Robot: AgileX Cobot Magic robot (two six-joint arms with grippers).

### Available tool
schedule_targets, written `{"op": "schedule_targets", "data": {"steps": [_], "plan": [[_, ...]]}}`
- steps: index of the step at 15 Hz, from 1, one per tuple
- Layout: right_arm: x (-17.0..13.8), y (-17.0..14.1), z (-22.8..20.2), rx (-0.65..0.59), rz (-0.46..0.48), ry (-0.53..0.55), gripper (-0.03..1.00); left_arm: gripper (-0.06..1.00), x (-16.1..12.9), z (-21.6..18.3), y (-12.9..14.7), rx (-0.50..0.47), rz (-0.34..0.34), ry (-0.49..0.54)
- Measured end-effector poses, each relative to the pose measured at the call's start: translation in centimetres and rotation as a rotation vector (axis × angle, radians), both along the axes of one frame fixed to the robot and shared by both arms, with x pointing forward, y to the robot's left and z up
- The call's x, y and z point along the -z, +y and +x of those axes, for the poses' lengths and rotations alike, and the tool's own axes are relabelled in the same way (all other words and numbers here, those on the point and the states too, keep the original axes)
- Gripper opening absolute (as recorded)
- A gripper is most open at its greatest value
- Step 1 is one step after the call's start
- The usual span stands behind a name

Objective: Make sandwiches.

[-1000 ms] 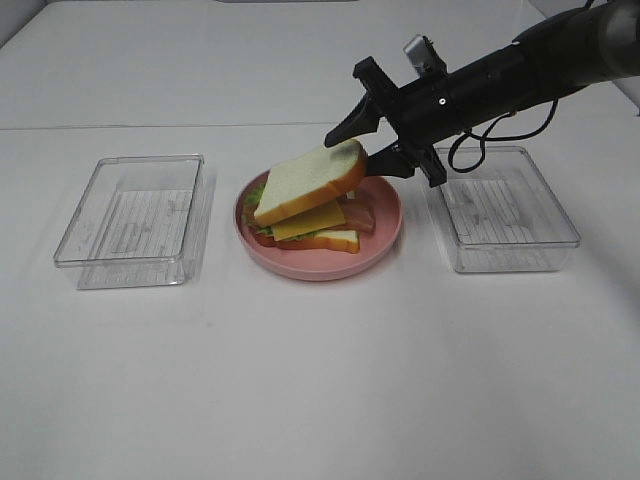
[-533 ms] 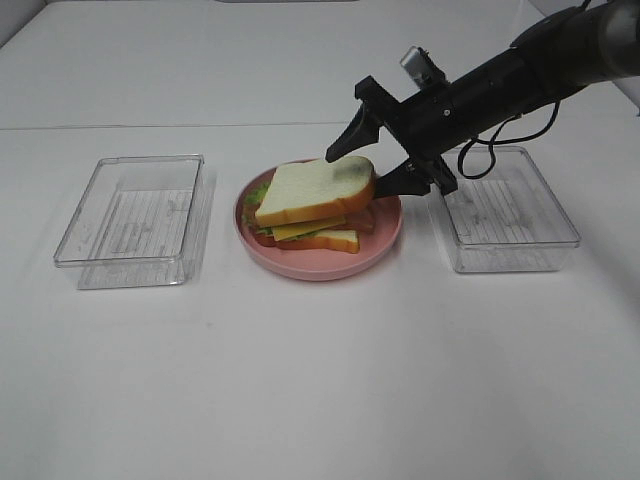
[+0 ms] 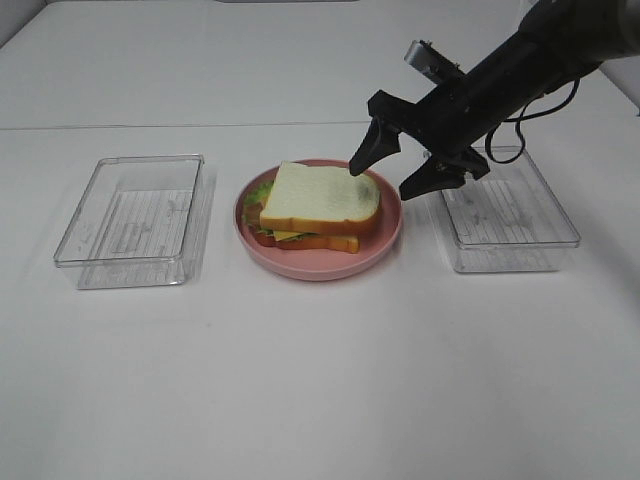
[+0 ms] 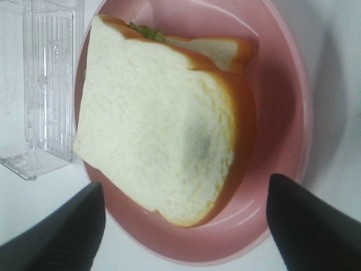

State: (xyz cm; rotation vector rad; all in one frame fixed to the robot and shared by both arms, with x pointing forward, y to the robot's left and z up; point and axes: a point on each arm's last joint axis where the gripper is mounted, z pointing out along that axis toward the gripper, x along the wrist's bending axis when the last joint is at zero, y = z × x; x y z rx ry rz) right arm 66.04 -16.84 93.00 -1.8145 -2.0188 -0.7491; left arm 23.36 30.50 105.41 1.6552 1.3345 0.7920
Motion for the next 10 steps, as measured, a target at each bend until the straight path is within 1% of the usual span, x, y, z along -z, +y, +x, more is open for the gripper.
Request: {"op": "schedule_targets", "data": {"steps": [2, 3, 5, 6, 8, 9, 10], "plan": [[-1.1, -0.4, -0.2, -0.012, -0.049, -0.034, 0.75, 0.67, 0.0, 0.0, 0.0, 0.000, 0.000, 0.000], [-2.5, -0.9, -0.4, -0.017, -0.104, -0.068, 0.75, 0.67, 0.0, 0.0, 0.0, 0.000, 0.000, 0.000], [-5.0, -1.6, -0.9, -0.020, -0.175, -0.128, 0.75, 0.67, 0.0, 0.0, 0.0, 0.000, 0.000, 0.000], [-5.8, -1.8, -1.1, -0.017, -0.188, -0.144, 0.75, 0.67, 0.0, 0.0, 0.0, 0.000, 0.000, 0.000], [-9.0, -2.6, -2.3, -0.025, -0.253, -0.198, 0.75, 0.67, 0.0, 0.0, 0.0, 0.000, 0.000, 0.000], [-12.4, -3.6, -4.2, -0.033, -0.330, -0.221, 0.75, 0.67, 0.0, 0.0, 0.0, 0.000, 0.000, 0.000], [-13.7, -4.1, -5.3, -0.044, -0.364, -0.214, 0.75, 0.67, 0.0, 0.0, 0.0, 0.000, 0.000, 0.000]]}}
